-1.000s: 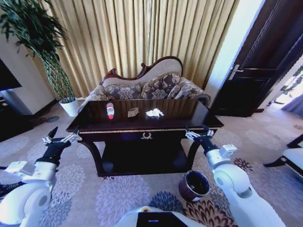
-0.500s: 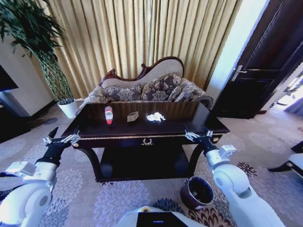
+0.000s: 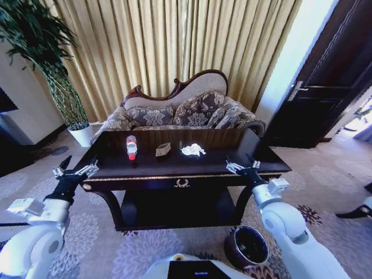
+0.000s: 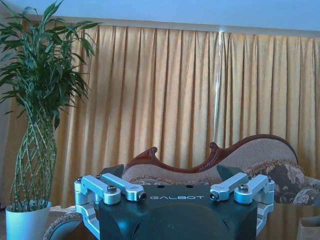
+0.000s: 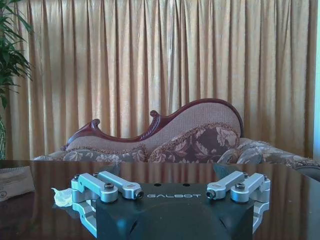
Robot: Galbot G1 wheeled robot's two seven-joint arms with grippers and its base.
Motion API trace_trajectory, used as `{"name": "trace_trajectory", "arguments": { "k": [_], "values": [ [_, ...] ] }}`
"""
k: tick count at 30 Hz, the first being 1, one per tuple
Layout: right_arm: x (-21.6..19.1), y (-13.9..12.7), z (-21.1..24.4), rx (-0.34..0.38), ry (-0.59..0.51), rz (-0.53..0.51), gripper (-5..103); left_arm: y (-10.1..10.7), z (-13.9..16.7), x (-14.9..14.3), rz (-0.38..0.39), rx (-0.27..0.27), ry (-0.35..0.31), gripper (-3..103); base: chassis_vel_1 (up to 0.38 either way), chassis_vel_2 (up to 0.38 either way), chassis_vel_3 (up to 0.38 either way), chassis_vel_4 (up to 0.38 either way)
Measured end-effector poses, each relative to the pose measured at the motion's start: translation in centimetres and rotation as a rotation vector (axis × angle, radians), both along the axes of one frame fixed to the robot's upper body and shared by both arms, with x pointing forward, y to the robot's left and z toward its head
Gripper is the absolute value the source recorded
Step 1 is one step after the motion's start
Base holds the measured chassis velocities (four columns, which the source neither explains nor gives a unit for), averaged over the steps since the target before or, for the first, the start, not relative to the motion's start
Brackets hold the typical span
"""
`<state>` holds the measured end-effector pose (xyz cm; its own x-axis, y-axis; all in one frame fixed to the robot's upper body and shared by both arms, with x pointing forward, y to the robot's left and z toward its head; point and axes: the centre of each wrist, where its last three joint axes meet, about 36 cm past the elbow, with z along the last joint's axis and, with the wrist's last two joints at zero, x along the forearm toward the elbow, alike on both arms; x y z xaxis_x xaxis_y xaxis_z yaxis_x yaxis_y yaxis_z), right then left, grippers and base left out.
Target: Move to the front of the table and place the trash on the table into the trash bin.
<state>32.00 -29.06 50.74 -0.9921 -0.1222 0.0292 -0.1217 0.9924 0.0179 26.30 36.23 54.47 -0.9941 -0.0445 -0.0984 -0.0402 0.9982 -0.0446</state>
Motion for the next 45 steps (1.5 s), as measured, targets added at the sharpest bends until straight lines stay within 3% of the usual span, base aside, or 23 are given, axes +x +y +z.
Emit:
{"name": "trace_trajectory", "arguments": {
  "k": [7, 13, 19, 24, 27, 34, 45],
  "values": [
    [-0.1, 0.4, 0.0, 0.003, 0.010, 0.011, 100, 0.0, 0.0, 0.0, -0.001, 0.000, 0.000, 100, -0.021, 0.022, 0.019, -0.015],
    [0.9, 0.0, 0.9, 0.041, 0.051, 0.085, 100, -0.2, 0.0, -0.1, -0.003, -0.003, 0.001, 100, 0.000, 0.000, 0.000, 0.000],
    [4.4, -2.2, 0.9, -0.032, 0.116, 0.127, 100, -0.7, -0.1, -0.2, -0.011, -0.008, 0.001, 100, 0.000, 0.000, 0.000, 0.000],
    [6.6, -2.2, 0.7, -0.067, 0.165, 0.171, 100, -1.0, 0.0, -0.4, -0.012, -0.003, -0.002, 100, 0.000, 0.000, 0.000, 0.000],
    [7.7, -1.6, 0.9, -0.096, 0.213, 0.219, 100, -0.9, -0.4, -0.6, 0.001, -0.001, 0.009, 100, 0.000, 0.000, 0.000, 0.000],
    [11.0, 0.1, 2.1, -0.089, 0.253, 0.296, 100, -0.9, -0.9, -0.6, 0.009, -0.003, 0.018, 100, 0.000, 0.000, 0.000, 0.000],
    [14.3, 3.5, 1.0, -0.094, 0.361, 0.330, 100, -0.8, -1.3, -0.8, 0.021, 0.000, 0.029, 100, 0.000, 0.000, 0.000, 0.000]
  ]
}}
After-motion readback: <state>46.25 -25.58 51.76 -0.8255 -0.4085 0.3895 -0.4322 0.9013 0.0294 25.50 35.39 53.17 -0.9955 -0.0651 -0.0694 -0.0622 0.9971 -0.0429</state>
